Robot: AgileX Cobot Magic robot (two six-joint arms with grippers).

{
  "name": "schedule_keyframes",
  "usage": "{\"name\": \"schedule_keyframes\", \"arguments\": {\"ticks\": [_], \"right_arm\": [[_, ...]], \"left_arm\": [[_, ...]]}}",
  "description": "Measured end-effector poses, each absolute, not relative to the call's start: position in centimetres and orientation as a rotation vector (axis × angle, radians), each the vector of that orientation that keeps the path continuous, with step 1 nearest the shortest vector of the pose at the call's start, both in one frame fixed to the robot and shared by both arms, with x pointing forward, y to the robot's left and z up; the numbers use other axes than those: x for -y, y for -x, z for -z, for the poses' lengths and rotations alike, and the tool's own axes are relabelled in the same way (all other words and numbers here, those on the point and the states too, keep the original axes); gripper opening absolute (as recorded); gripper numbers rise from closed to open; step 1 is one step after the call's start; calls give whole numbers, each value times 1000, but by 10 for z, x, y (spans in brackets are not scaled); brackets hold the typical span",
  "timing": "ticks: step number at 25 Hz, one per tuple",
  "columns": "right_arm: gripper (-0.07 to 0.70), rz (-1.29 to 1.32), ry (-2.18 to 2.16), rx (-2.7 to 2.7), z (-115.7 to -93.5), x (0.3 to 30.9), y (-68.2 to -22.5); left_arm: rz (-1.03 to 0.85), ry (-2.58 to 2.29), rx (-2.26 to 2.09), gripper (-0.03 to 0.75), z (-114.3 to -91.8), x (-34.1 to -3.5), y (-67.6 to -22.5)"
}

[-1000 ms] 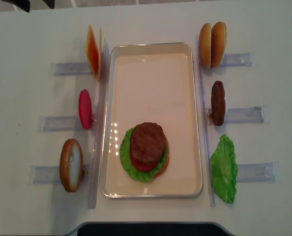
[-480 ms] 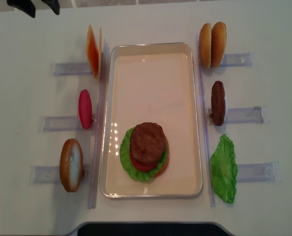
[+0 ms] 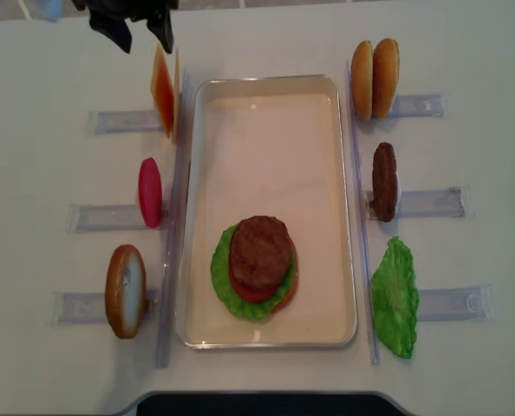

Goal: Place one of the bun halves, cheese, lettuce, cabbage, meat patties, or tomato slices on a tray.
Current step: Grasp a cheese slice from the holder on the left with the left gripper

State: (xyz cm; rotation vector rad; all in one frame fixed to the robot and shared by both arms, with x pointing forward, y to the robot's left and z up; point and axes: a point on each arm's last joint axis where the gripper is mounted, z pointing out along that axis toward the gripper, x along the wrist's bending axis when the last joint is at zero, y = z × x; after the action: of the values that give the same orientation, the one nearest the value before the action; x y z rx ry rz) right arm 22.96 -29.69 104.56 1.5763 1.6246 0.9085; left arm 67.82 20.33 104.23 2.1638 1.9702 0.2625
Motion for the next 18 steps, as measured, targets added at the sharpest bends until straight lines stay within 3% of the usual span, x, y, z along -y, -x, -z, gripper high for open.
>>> {"name": "schedule_keyframes", "arguments": {"ticks": [9,18], "right_arm": [[412,-909,-1576,-1625,-1046,297,-230],[412,-909,-1576,-1625,-1046,297,-230]], "left_arm": [[-235,-2213,-1971,580,-1023,-169,-675],[-236,-2217,-1990,580,-1016,-167,-677]]}}
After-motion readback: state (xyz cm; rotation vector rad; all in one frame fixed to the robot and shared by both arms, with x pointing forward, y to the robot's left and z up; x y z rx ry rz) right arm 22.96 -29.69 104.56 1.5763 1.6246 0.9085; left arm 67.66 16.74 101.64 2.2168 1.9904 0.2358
